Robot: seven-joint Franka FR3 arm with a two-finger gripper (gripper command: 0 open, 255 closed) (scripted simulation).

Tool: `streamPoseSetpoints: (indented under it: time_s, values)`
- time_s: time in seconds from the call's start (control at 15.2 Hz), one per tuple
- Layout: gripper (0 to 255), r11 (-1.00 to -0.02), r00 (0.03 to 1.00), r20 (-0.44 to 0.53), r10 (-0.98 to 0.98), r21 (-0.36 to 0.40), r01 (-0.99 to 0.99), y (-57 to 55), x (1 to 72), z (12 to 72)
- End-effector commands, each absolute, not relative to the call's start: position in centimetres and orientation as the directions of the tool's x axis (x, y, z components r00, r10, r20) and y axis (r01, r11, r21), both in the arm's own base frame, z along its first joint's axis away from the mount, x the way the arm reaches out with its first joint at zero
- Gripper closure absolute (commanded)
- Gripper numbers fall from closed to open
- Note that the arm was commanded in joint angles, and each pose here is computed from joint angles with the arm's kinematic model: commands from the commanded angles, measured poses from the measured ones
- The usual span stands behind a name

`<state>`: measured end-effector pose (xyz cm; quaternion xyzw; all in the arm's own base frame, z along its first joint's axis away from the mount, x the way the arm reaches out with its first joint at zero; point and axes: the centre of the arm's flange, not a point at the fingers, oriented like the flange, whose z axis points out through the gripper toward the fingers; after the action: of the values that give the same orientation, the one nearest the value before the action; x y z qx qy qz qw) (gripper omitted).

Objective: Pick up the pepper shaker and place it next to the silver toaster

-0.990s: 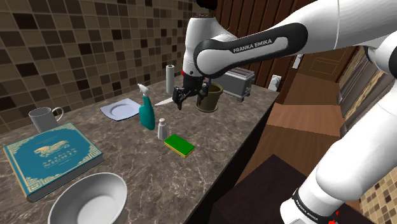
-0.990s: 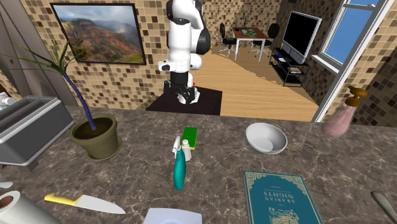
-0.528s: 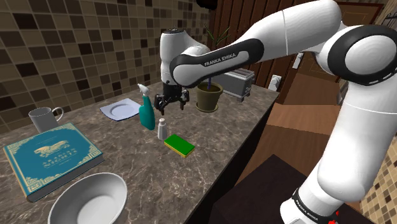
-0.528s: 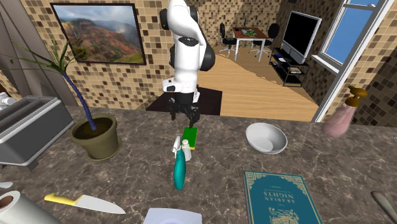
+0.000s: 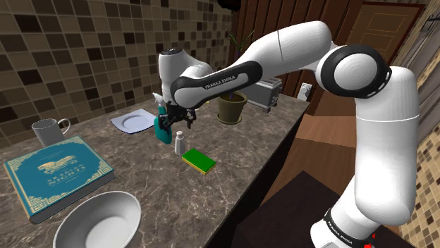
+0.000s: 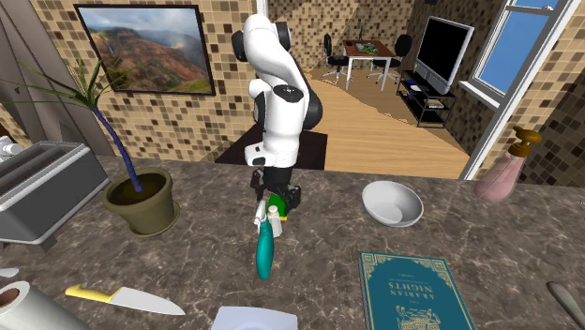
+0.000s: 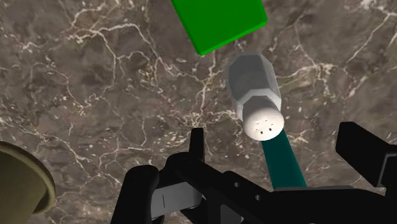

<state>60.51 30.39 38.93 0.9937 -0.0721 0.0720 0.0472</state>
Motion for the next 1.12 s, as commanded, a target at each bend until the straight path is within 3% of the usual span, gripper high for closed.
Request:
streamPoseSetpoints:
  time_s: [0.0, 0.73, 0.79, 1.06]
  values:
    - [0, -0.985, 0.979, 0.15, -0.137, 0.084, -0.15, 30.4, 60.8, 37.9]
    - [0, -0.985, 0.979, 0.15, -0.137, 0.084, -0.15, 30.2, 61.0, 36.1]
    - [255, -0.985, 0.979, 0.15, -0.137, 0.084, -0.15, 30.2, 61.0, 36.1]
    - [255, -0.985, 0.979, 0.15, -0.137, 0.084, -0.15, 30.2, 61.0, 36.1]
